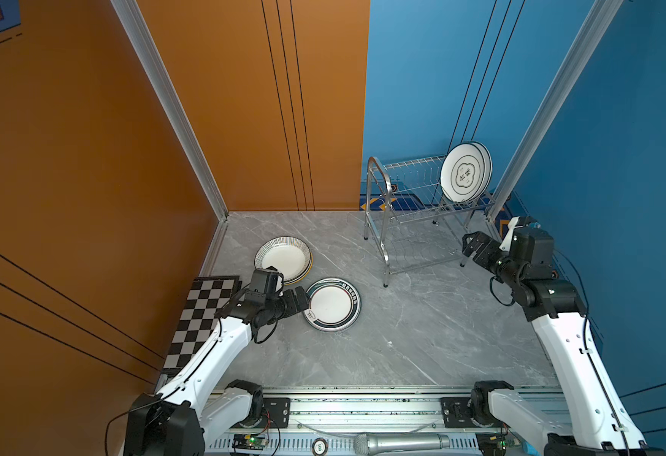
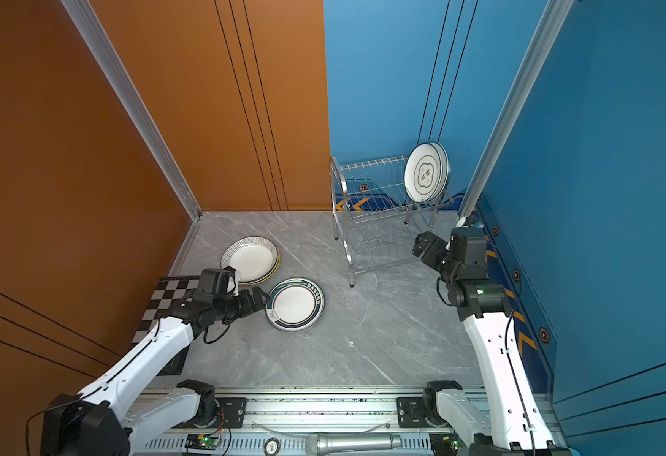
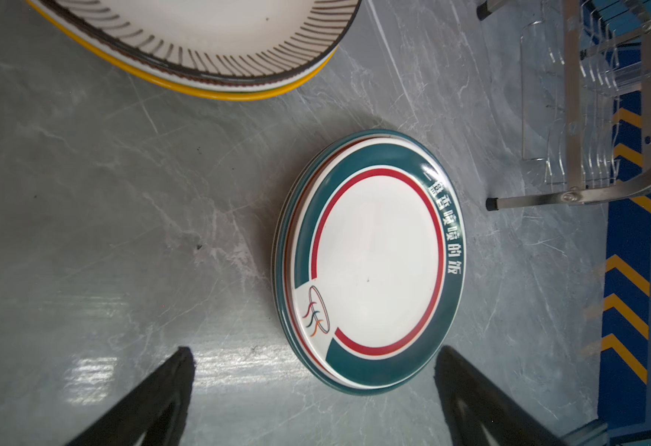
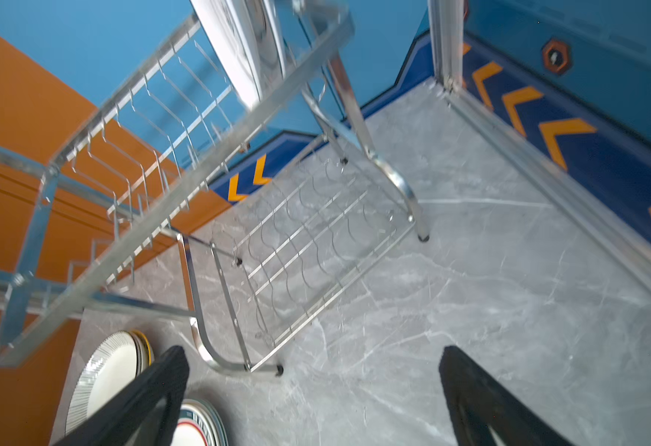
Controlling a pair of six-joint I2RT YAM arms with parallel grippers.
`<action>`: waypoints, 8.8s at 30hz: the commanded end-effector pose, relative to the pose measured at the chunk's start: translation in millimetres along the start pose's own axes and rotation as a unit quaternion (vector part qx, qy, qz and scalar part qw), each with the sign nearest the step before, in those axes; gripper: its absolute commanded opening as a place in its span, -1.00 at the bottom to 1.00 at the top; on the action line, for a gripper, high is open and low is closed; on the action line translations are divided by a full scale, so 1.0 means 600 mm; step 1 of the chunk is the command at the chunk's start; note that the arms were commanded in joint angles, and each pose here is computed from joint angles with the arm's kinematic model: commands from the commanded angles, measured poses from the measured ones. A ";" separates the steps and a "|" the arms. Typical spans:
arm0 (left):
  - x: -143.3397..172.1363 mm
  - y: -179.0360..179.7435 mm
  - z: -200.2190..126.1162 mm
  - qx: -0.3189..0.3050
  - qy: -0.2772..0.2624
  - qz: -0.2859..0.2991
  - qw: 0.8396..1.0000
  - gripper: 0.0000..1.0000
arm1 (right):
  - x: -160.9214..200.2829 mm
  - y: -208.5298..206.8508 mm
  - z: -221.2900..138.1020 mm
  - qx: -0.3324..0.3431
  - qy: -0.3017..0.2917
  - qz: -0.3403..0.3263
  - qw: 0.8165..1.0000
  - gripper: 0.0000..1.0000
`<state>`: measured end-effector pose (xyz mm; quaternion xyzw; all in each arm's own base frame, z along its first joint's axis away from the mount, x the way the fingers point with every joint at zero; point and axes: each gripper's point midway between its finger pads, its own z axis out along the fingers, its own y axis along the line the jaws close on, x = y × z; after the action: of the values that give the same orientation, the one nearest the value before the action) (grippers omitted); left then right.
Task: Unload the plates from the dish rack
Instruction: Place the plate among the plates, then pick up the plate from the dish rack, then place the plate among the plates.
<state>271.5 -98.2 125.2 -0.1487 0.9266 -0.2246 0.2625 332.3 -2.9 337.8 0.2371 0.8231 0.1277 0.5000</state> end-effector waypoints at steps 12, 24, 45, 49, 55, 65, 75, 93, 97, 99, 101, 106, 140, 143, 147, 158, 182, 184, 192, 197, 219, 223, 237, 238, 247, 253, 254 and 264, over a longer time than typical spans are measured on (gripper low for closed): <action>-0.038 -0.020 -0.032 0.009 -0.062 -0.042 0.997 0.96 | -0.155 0.150 0.074 -0.116 0.010 -0.009 0.993 0.99; -0.041 -0.057 -0.035 0.084 -0.082 0.030 0.993 0.96 | -0.169 0.143 0.119 -0.100 0.009 -0.028 0.995 0.99; -0.033 -0.064 -0.022 0.092 -0.047 0.025 0.994 0.96 | -0.176 0.142 0.164 -0.101 -0.019 -0.096 0.990 0.99; -0.033 -0.066 -0.023 0.095 -0.047 0.026 0.994 0.96 | -0.179 0.139 0.172 -0.094 -0.023 -0.101 0.990 1.00; -0.033 -0.068 -0.026 0.096 -0.048 0.028 0.994 0.96 | -0.174 0.133 0.190 -0.078 -0.024 -0.115 0.990 0.99; -0.029 -0.061 -0.023 0.087 -0.042 0.027 0.995 0.96 | -0.178 0.136 0.210 -0.073 -0.036 -0.121 0.989 0.66; -0.026 -0.061 -0.026 0.090 -0.043 0.027 0.995 0.96 | -0.175 0.129 0.230 -0.034 -0.051 -0.165 0.984 0.23; -0.027 -0.055 -0.022 0.081 -0.042 0.029 0.995 0.96 | -0.165 0.115 0.265 -0.023 -0.063 -0.197 0.978 -0.28; -0.029 -0.056 -0.021 0.082 -0.041 0.027 0.995 0.96 | -0.147 0.104 0.277 -0.017 -0.051 -0.202 0.978 -0.35; -0.029 -0.056 -0.019 0.081 -0.040 0.027 0.996 0.96 | -0.143 0.100 0.278 -0.015 -0.049 -0.203 0.978 -0.39; -0.031 -0.057 -0.020 0.082 -0.041 0.027 0.995 0.96 | -0.140 0.097 0.279 -0.014 -0.048 -0.204 0.978 -0.42; -0.031 -0.057 -0.018 0.081 -0.040 0.026 0.996 0.96 | -0.138 0.096 0.277 -0.016 -0.051 -0.205 0.977 -0.52; -0.023 -0.051 -0.004 0.081 -0.027 0.022 0.996 0.96 | -0.221 0.146 0.183 -0.059 -0.140 -0.184 0.971 -1.00; -0.022 -0.051 -0.003 0.082 -0.026 0.022 0.996 0.96 | -0.232 0.157 0.164 -0.072 -0.155 -0.178 0.969 -1.00; -0.022 -0.054 -0.007 0.086 -0.028 0.025 0.996 0.96 | -0.243 0.178 0.131 -0.107 -0.168 -0.161 0.967 -1.00; -0.015 -0.069 -0.009 0.099 -0.028 0.040 0.994 0.96 | -0.211 0.212 0.000 -0.284 -0.173 -0.048 0.942 -1.00; 0.011 -0.144 0.003 0.172 -0.025 0.082 0.981 0.96 | 0.293 0.006 -0.038 -0.247 0.183 0.160 0.938 -1.00; 0.019 -0.149 0.006 0.180 -0.019 0.084 0.980 0.96 | 0.328 -0.003 -0.028 -0.246 0.213 0.193 0.926 -1.00; 0.051 -0.166 0.019 0.200 -0.002 0.089 0.976 0.98 | 0.433 0.003 -0.002 -0.241 0.286 0.248 0.894 -1.00; 0.064 -0.181 0.030 0.213 0.013 0.087 0.973 1.00 | 0.458 0.064 0.001 -0.266 0.306 0.236 0.883 -1.00; 0.067 -0.211 0.043 0.252 0.033 0.062 0.965 0.54 | 0.502 0.273 0.008 -0.415 0.381 0.246 0.789 -1.00; 0.063 -0.207 0.042 0.252 0.029 0.058 0.965 0.45 | 0.515 0.295 0.009 -0.433 0.393 0.259 0.769 -1.00; 0.057 -0.187 0.047 0.251 0.030 0.039 0.967 -0.36 | 0.557 0.306 0.036 -0.423 0.411 0.265 0.763 -1.00; 0.056 -0.186 0.047 0.251 0.029 0.039 0.967 -0.43 | 0.558 0.307 0.036 -0.422 0.411 0.264 0.764 -1.00; 0.061 -0.181 0.056 0.246 0.039 0.037 0.968 -0.90 | 0.560 0.301 0.039 -0.409 0.406 0.248 0.779 -0.55; 0.062 -0.173 0.056 0.239 0.042 0.030 0.970 -0.95 | 0.556 0.300 0.038 -0.403 0.401 0.236 0.788 -0.10; 0.061 -0.173 0.055 0.239 0.042 0.030 0.970 -0.96 | 0.555 0.300 0.038 -0.402 0.400 0.232 0.790 -0.03; 0.048 -0.147 0.036 0.220 0.036 -0.005 0.975 -1.00 | 0.545 0.259 0.039 -0.337 0.375 0.157 0.850 0.98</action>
<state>280.0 -203.5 147.3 -0.0719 0.8544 -0.4429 0.2620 262.4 309.1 145.0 0.1271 0.7817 0.5943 0.1400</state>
